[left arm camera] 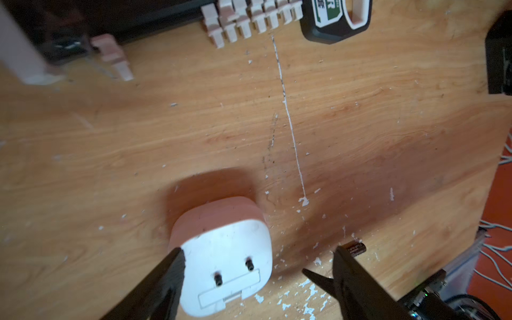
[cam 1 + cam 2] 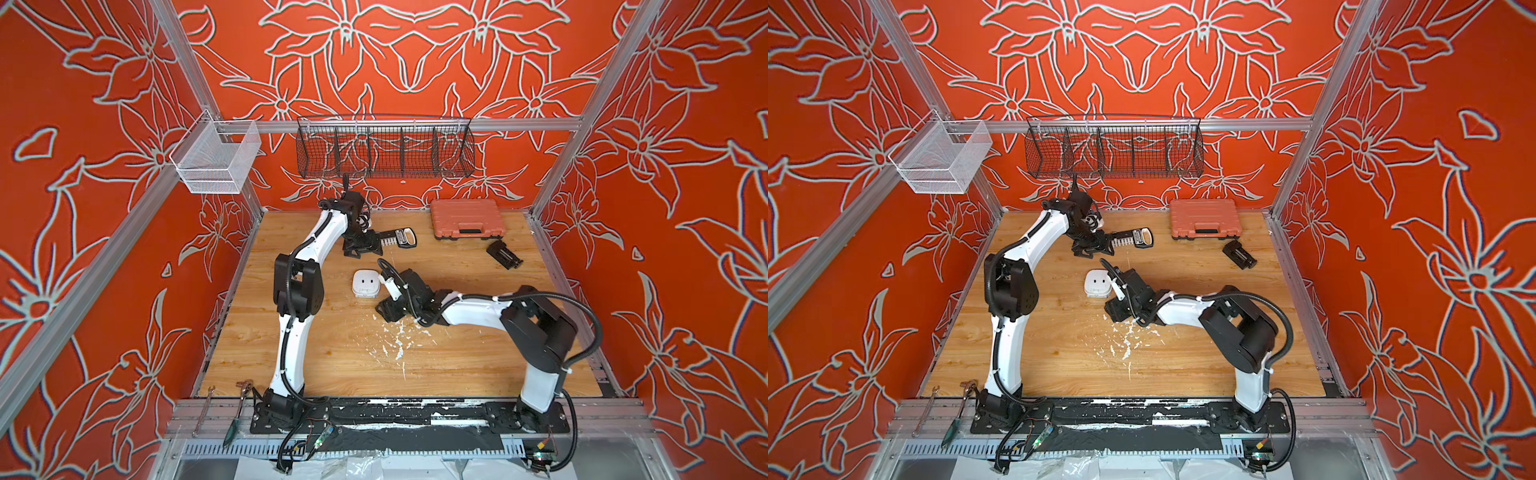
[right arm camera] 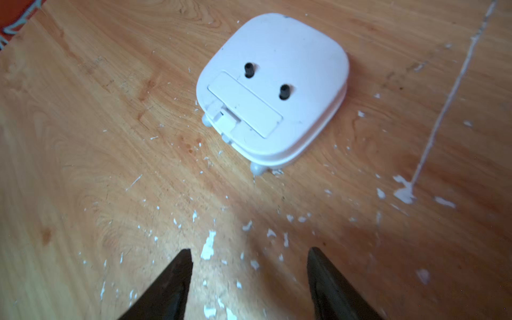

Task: Insert the battery into the alarm
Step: Adjust the alarm at the center of the board.

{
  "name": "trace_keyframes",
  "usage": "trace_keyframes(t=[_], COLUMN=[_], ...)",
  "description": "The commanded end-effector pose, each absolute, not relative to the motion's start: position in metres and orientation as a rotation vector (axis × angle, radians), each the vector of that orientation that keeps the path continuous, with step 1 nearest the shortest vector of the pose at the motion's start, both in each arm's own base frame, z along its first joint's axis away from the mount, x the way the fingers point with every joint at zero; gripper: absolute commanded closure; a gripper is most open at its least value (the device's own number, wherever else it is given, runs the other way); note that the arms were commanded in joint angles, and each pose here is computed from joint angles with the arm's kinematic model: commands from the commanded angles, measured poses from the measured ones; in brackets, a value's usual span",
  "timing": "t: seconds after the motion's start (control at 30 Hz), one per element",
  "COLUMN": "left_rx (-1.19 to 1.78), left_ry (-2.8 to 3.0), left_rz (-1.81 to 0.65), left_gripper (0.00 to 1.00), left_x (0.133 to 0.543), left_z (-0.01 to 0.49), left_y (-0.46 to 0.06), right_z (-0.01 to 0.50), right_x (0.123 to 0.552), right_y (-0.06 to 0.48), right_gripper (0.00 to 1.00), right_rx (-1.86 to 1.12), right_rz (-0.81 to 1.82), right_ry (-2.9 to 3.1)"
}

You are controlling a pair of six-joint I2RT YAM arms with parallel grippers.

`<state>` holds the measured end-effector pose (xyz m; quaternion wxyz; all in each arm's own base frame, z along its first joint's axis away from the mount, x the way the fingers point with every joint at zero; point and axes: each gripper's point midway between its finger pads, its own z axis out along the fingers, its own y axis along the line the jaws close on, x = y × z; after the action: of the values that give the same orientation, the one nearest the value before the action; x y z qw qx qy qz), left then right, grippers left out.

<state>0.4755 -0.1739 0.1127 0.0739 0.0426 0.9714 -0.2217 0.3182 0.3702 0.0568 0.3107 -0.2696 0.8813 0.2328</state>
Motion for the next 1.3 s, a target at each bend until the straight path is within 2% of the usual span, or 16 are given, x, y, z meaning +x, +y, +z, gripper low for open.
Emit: trace_keyframes(t=[0.0, 0.23, 0.43, 0.83, 1.1, 1.27], left_rx=[0.289, 0.297, 0.28, 0.154, 0.014, -0.058], left_ry=[2.846, 2.861, 2.84, 2.839, 2.854, 2.836], left_rz=[-0.867, -0.949, -1.071, -1.194, -1.254, -1.232], left_gripper=[0.19, 0.17, 0.17, 0.17, 0.17, 0.17], left_x=[0.48, 0.478, 0.464, 0.415, 0.373, 0.364], left_z=[0.111, 0.085, 0.085, 0.082, 0.069, 0.064], left_y=[-0.195, -0.192, -0.19, -0.182, -0.179, -0.175], right_z=[0.054, 0.038, 0.032, 0.039, 0.033, 0.038], right_x=[0.335, 0.355, 0.36, 0.39, 0.393, 0.389], right_y=[0.378, 0.386, 0.371, 0.342, 0.327, 0.317], right_gripper=[0.3, 0.29, 0.28, 0.28, 0.28, 0.29], right_rx=[-0.681, -0.622, -0.613, -0.501, -0.615, -0.689], right_rz=[0.558, 0.491, 0.423, 0.537, 0.432, 0.361], right_ry=[2.326, 2.382, 2.411, 2.433, 2.49, 2.488])
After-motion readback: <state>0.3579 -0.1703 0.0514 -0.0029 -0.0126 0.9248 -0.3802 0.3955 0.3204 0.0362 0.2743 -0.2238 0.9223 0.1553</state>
